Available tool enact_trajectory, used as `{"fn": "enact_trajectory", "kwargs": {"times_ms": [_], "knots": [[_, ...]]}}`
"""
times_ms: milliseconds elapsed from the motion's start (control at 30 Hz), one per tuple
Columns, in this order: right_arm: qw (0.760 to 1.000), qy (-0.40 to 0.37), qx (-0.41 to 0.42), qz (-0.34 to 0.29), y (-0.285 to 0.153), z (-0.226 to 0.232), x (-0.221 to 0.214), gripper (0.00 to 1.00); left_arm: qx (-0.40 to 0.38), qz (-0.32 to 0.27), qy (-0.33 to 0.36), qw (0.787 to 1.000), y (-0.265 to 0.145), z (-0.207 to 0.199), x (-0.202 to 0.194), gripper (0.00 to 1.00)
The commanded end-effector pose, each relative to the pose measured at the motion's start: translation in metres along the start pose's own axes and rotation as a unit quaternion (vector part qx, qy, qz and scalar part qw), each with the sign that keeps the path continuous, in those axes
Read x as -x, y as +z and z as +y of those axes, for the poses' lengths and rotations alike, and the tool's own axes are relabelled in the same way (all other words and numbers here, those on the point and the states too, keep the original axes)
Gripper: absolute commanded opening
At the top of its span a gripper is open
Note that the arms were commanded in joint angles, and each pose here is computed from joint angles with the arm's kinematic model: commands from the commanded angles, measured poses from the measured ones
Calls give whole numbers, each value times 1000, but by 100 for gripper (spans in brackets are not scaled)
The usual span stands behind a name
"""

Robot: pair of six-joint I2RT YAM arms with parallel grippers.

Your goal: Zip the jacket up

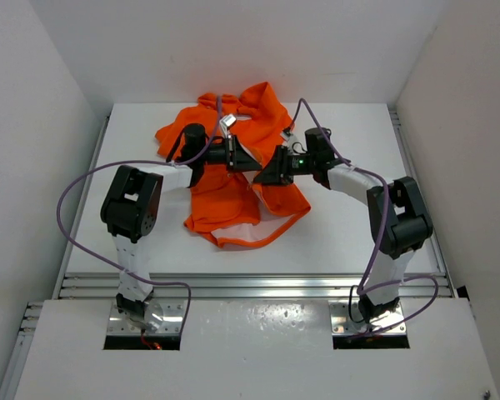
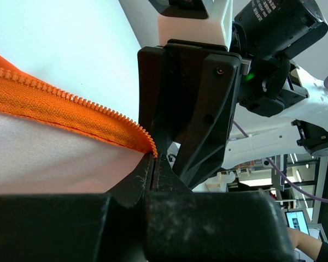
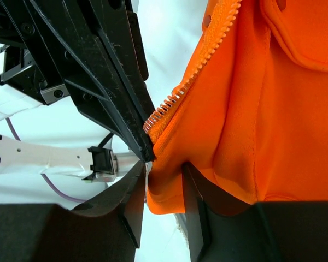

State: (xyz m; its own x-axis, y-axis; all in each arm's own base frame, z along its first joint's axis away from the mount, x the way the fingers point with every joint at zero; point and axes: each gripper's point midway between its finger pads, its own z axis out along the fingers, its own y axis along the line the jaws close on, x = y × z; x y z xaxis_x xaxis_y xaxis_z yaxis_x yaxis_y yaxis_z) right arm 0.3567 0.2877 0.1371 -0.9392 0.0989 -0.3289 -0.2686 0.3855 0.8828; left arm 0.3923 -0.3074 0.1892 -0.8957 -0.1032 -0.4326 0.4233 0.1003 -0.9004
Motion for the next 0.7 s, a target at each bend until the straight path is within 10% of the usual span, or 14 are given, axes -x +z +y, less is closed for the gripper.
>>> {"fn": "enact_trajectory", "kwargs": {"times_ms": [0, 433, 667], "knots": [[1000, -16, 9, -7, 2, 12, 12, 34, -24, 2, 46, 999, 9, -25, 7, 0], [1000, -30, 2, -8, -3, 9, 10, 1, -23, -3, 50, 998, 10, -27, 11, 1], [995, -89, 33, -10, -40, 12, 12, 0, 44, -8, 86, 995, -10, -11, 13, 25]]}}
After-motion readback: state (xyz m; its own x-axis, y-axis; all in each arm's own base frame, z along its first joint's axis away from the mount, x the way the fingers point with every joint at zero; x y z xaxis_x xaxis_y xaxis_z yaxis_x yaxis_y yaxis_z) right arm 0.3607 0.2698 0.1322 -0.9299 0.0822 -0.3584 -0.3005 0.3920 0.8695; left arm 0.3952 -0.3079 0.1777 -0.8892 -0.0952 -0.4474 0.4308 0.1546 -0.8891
